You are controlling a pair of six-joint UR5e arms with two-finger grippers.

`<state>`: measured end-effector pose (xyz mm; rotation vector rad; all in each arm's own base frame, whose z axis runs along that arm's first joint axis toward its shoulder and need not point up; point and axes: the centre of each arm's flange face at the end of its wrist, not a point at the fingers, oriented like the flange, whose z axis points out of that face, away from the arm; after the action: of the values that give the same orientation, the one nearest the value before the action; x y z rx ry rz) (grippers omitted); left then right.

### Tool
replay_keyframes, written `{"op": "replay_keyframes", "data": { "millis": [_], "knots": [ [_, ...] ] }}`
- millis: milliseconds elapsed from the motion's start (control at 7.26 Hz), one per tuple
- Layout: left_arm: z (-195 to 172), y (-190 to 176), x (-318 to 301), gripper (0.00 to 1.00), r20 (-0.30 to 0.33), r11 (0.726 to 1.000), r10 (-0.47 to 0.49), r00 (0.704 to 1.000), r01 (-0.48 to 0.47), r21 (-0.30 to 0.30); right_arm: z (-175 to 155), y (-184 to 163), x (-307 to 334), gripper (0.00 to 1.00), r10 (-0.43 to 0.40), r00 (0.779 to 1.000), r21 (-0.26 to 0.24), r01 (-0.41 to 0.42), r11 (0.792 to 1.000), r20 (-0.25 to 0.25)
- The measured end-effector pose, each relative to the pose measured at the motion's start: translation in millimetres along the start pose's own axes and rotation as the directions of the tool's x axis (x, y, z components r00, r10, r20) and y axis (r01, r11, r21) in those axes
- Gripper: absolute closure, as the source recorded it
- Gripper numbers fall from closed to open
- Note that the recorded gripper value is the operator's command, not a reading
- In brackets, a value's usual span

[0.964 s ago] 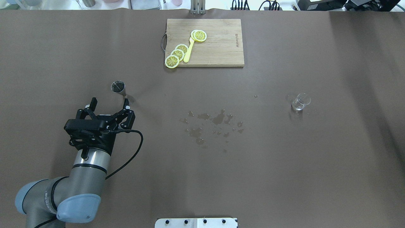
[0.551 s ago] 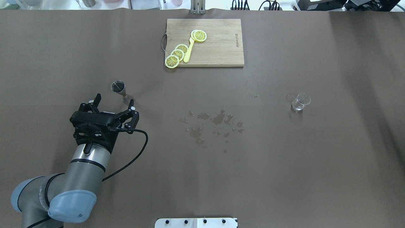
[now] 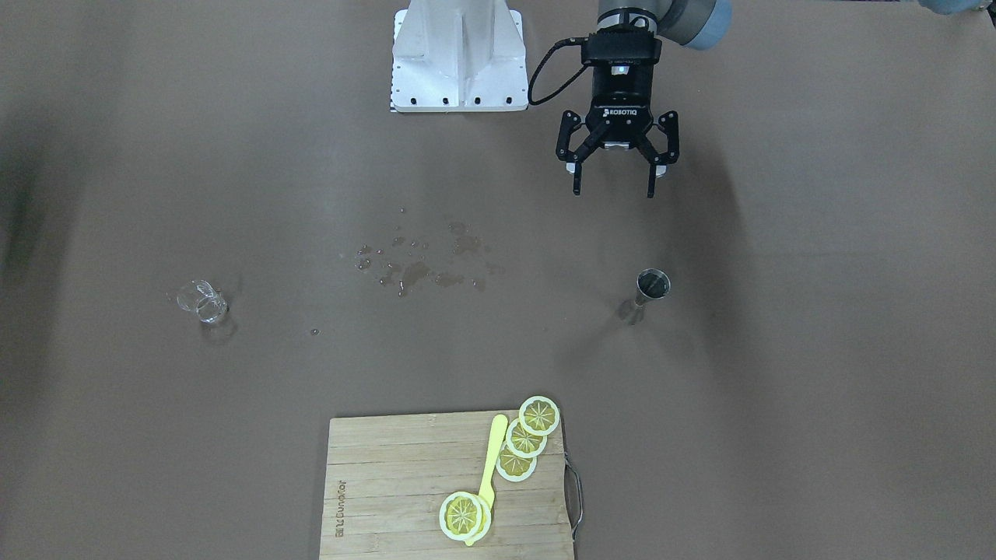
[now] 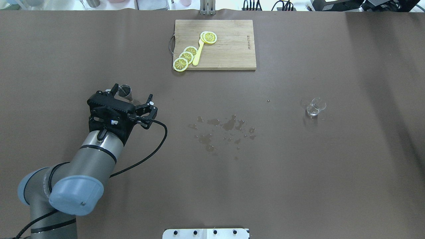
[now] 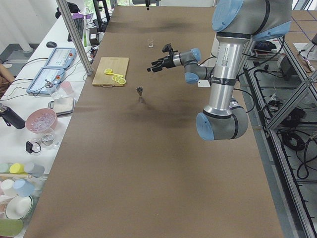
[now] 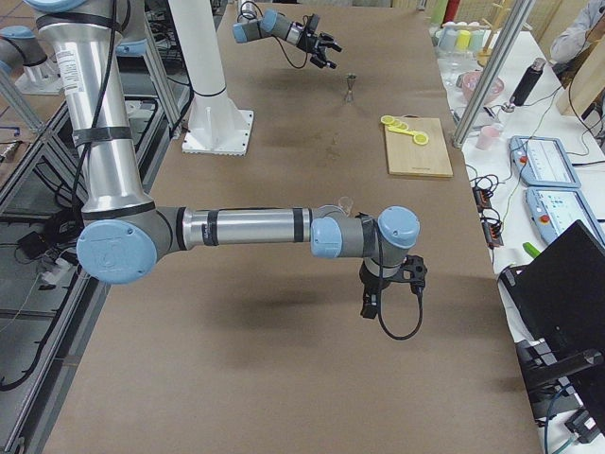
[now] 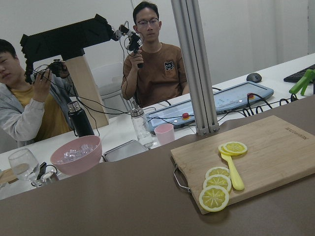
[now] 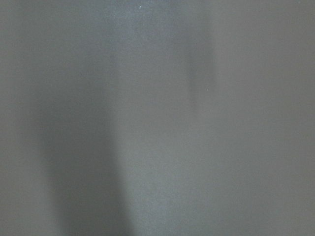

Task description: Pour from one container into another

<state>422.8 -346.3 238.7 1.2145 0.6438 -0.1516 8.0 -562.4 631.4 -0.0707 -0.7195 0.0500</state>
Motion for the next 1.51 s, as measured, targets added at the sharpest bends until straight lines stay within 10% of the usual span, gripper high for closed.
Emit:
{"op": "replay_keyframes", "data": {
  "millis": [964,1239,1514],
  "knots": [
    [116.7,-57.9,-132.9,0.01,-0.038,0.934,-0.079,0.996,0.06,-0.351,-27.4,5.6,-17.1,0.0,-0.037,0.999,0.056,0.037,0.998,0.0],
    [147.4,-60.6,-203.7,0.01,-0.016,0.854,-0.149,0.989,0.121,-0.506,-45.7,15.6,-35.7,0.0,-0.076,0.997,0.093,0.075,0.993,0.007],
    [164.0,-54.6,-276.6,0.01,0.056,0.711,-0.243,0.968,0.217,-0.669,-41.7,19.1,-40.8,0.0,-0.089,0.996,0.087,0.089,0.992,0.002]
  ]
}}
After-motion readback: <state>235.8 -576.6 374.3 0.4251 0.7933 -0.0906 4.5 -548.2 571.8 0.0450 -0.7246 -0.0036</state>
